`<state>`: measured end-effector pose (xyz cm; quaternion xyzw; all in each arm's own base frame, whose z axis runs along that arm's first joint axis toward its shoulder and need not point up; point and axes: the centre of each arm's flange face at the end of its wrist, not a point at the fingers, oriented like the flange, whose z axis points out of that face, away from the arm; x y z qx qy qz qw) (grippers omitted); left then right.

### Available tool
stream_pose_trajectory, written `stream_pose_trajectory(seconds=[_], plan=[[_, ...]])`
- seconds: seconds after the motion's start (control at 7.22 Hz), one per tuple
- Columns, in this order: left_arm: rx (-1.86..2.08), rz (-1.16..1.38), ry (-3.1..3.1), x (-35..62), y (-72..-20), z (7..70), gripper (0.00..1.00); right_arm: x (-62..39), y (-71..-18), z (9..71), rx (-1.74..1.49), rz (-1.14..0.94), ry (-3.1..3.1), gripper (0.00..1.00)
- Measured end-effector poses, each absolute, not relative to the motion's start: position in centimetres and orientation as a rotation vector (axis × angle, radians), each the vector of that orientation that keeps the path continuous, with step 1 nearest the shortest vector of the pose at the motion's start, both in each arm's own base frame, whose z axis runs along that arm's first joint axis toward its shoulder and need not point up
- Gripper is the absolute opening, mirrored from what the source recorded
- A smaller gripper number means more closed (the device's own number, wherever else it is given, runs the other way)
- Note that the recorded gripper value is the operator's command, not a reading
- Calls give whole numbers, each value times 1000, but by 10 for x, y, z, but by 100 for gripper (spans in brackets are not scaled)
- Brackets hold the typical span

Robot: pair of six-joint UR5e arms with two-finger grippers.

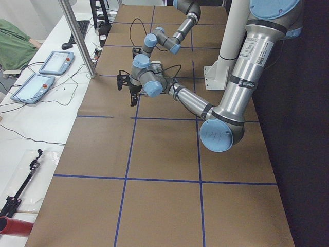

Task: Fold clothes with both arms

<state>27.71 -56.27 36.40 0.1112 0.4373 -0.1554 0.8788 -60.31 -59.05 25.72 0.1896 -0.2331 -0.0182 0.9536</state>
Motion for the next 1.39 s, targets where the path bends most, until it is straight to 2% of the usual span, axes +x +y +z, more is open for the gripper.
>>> stream_pose_trajectory(seconds=[0.42, 0.83, 1.11, 1.39], plan=[[217, -341, 930, 279, -559, 355, 100, -527, -670, 287, 425, -132, -352, 100], [236, -318, 924, 261, -566, 354, 100, -434, -715, 282, 362, -154, -474, 100], [297, -220, 868, 201, -586, 360, 100, -304, -718, 324, 294, -181, -610, 100], [372, -52, 738, 103, -603, 392, 100, -179, -684, 363, 242, -239, -627, 100]])
